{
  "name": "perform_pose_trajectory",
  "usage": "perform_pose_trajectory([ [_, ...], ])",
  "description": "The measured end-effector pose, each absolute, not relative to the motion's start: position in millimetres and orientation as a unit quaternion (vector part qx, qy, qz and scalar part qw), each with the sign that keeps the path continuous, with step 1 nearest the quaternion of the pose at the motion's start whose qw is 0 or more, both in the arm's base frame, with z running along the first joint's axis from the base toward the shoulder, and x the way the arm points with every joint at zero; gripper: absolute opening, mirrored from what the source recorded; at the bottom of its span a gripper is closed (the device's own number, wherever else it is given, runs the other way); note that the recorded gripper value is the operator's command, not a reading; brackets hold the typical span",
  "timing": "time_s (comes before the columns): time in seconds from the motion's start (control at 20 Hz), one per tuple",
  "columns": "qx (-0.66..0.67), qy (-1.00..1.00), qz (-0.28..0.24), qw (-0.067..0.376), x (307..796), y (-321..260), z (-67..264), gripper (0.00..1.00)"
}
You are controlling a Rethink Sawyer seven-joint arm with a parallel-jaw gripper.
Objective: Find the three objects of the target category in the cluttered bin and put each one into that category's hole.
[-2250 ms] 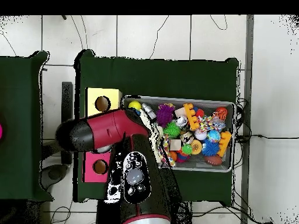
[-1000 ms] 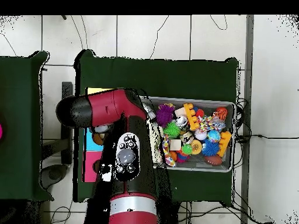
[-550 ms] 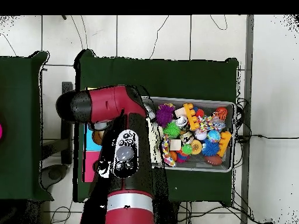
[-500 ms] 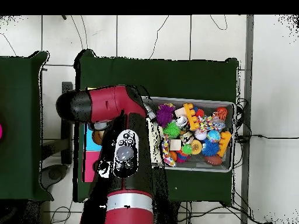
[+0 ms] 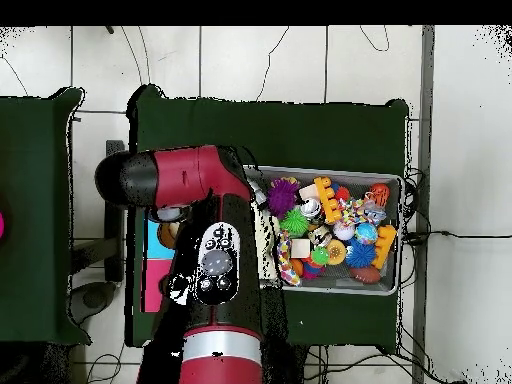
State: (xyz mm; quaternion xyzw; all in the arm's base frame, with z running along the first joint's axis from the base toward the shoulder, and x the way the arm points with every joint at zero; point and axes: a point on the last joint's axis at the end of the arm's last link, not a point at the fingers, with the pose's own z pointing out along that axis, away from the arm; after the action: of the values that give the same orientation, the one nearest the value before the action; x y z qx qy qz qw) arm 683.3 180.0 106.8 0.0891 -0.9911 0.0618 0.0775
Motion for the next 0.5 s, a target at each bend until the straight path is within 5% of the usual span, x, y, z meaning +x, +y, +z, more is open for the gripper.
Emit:
perform_pose_trajectory([
  [0.5, 0.067, -0.985, 0.035, 0.158, 665.2, 189.6, 104.5, 0.0],
])
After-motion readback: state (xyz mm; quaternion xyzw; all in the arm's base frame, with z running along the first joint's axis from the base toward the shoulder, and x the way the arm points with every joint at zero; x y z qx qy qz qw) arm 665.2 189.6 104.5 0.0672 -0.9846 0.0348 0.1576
